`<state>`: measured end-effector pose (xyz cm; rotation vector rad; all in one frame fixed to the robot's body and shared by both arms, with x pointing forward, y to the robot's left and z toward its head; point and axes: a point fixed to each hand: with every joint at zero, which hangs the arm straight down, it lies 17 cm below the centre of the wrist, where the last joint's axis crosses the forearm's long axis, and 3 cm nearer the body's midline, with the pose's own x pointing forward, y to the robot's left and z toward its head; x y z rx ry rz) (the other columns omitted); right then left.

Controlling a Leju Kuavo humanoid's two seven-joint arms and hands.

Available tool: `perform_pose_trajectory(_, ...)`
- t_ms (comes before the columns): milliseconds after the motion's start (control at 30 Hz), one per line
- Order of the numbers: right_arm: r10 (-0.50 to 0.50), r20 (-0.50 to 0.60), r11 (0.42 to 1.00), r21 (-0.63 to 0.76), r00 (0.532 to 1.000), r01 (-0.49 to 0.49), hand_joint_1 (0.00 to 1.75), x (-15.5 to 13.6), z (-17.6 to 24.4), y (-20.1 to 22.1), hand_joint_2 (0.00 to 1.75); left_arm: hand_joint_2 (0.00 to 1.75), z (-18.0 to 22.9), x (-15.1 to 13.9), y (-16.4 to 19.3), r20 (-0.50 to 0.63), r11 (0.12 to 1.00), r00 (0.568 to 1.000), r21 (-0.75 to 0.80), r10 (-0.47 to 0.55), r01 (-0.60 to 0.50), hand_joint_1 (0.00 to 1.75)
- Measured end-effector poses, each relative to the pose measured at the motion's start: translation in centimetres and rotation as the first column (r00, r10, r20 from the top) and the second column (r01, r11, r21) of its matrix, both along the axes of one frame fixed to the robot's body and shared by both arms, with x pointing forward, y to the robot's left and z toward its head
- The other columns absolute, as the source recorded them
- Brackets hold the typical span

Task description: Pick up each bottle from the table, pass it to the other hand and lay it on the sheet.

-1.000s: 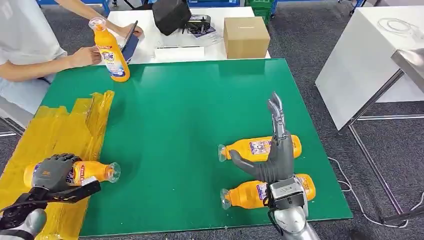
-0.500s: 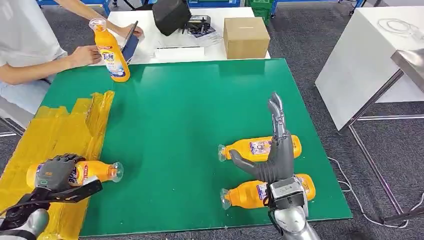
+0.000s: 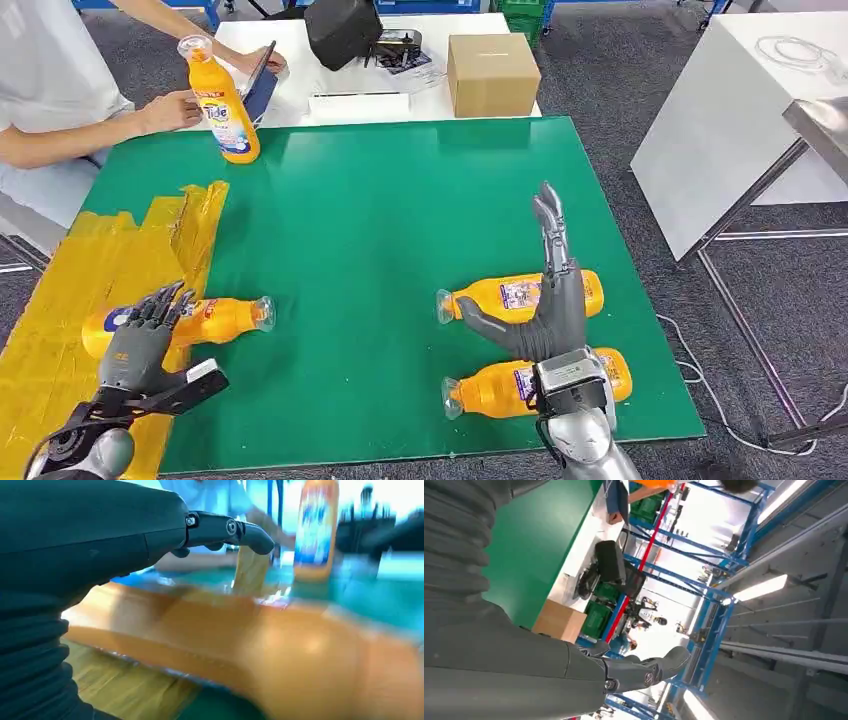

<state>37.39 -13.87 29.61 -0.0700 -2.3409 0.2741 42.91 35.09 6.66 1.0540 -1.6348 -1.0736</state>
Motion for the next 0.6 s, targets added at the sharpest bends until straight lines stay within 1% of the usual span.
perform_pose_trajectory(67,-0.001,-0.002,1.000,-0.004,1.000,0.001,0.00,0.1,-0.1,0.0,1.75,1.75,1.3,-0.1,-0.8,0.056,0.999,0.998,-0.044,0.002,0.001,0.00)
perform_pose_trajectory(167,-0.002,-0.006,1.000,-0.009,1.000,0.002,0.00,0.1,-0.4,0.1,1.75,1.75,2.9,-0.4,-1.7,0.111,0.996,0.994,-0.089,0.002,0.008,0.00)
perform_pose_trajectory(433,-0.005,-0.023,1.000,-0.019,1.000,0.004,0.00,0.4,-1.0,0.1,1.75,1.75,5.4,-1.0,-3.0,0.197,0.987,0.980,-0.158,0.003,0.029,0.00)
perform_pose_trajectory(500,-0.006,-0.026,1.000,-0.022,1.000,0.006,0.00,0.4,-1.1,0.2,1.75,1.75,6.5,-1.5,-3.3,0.232,0.969,0.973,-0.240,0.001,0.056,0.00)
perform_pose_trajectory(567,-0.019,-0.022,0.999,-0.038,1.000,0.018,0.00,0.5,-1.2,0.2,1.75,1.75,7.7,-1.9,-3.6,0.254,0.919,0.967,-0.380,-0.001,0.101,0.00)
perform_pose_trajectory(600,-0.033,-0.019,0.998,-0.054,0.999,0.032,0.00,0.5,-1.3,0.1,1.75,1.75,8.8,-2.3,-4.0,0.275,0.872,0.961,-0.469,-0.005,0.139,0.00)
